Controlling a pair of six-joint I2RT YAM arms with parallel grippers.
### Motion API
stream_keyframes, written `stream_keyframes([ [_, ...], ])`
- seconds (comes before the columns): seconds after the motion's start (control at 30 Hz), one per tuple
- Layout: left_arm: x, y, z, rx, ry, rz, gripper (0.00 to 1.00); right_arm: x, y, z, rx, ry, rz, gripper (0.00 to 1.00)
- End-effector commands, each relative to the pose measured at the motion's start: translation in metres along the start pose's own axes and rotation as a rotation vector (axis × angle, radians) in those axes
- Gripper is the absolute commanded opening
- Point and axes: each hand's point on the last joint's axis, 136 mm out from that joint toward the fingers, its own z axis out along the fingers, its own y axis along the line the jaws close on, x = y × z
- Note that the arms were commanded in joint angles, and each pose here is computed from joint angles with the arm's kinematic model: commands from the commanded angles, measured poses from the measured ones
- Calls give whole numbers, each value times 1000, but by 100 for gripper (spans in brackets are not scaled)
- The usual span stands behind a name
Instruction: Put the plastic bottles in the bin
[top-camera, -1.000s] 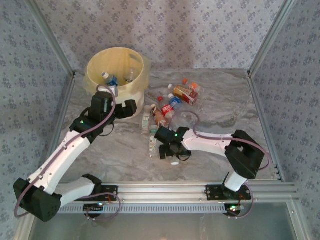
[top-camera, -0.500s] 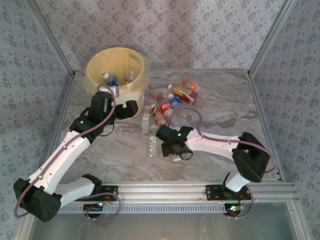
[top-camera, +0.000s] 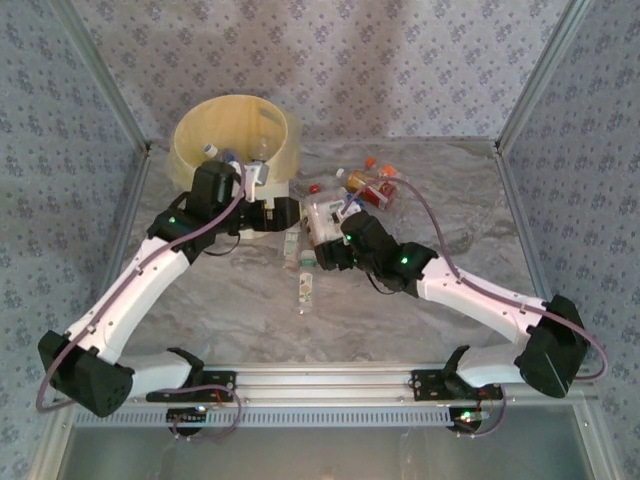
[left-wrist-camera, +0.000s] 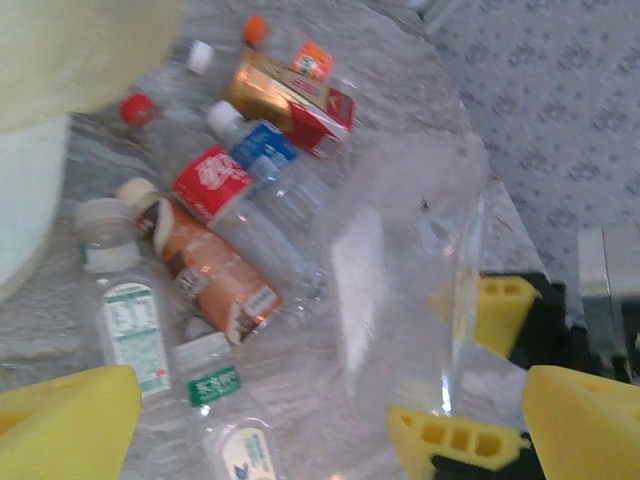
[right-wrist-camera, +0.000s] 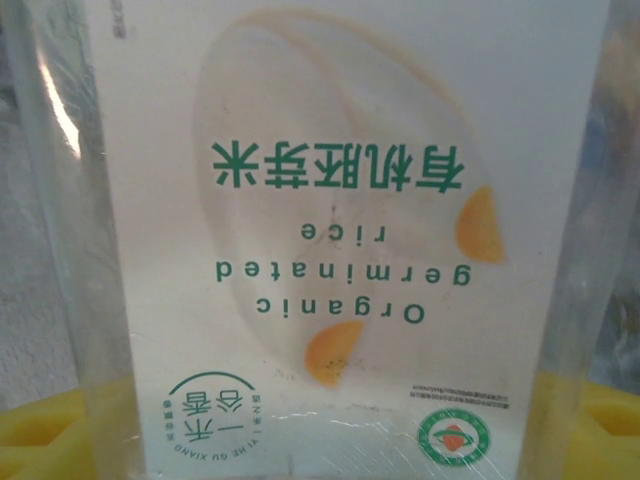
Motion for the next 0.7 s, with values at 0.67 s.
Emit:
stream_keyframes([
  [0.67,-17,-17,32,62,-45,-24,60,-72,79,-10,-308,-235,-137,61],
])
